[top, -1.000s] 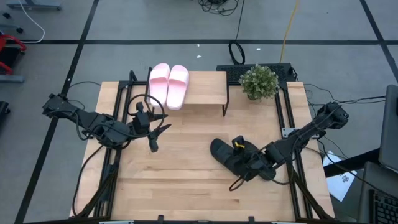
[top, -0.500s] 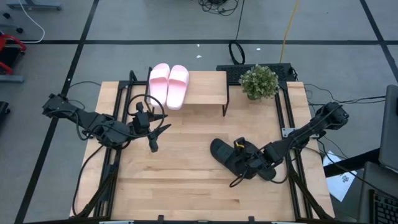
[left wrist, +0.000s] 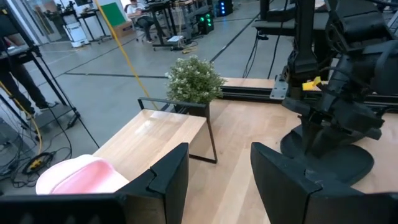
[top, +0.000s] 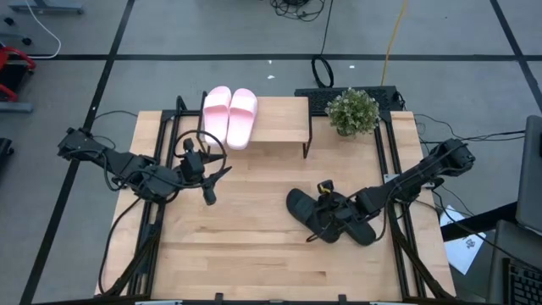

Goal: Pick and place slides into the shelf
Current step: Put the left black slide on the shelf

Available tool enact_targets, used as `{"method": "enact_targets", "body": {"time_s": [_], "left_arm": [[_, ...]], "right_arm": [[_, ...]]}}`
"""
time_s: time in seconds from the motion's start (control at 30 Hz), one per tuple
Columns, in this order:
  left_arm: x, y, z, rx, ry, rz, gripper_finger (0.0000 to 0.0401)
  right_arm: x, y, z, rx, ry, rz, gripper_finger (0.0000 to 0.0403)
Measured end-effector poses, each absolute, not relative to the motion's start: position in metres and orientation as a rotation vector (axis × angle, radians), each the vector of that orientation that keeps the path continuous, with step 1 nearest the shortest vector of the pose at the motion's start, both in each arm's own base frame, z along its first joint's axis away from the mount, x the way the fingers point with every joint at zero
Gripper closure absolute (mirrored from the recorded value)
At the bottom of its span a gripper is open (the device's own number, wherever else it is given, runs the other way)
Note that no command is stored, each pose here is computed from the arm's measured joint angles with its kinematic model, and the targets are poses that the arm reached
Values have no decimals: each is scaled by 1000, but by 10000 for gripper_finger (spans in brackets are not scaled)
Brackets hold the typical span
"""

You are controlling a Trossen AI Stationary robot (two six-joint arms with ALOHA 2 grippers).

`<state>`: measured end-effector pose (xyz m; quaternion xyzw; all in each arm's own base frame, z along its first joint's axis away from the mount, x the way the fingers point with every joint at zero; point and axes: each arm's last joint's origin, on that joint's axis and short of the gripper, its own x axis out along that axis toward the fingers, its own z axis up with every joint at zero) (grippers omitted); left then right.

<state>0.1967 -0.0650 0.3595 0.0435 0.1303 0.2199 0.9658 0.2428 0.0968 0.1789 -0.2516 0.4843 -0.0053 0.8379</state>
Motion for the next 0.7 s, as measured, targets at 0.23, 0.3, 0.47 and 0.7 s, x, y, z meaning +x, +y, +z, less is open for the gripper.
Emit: {"method": "enact_targets", "body": {"time_s": [0.23,0.3,0.47,0.7], "left_arm": [[197,-65,359,88,264,445,226],[197,-65,359,90,266,445,226],[196,-65,358,97,277,445,226],[195,-64,355,113,304,447,226]], "right_arm": [[249,93,175,-508,1023,-21,287],[249,94,172,-499,1038,-3,287],[251,97,168,-496,1047,15,287],[256,98,169,-487,994,-10,287]]}}
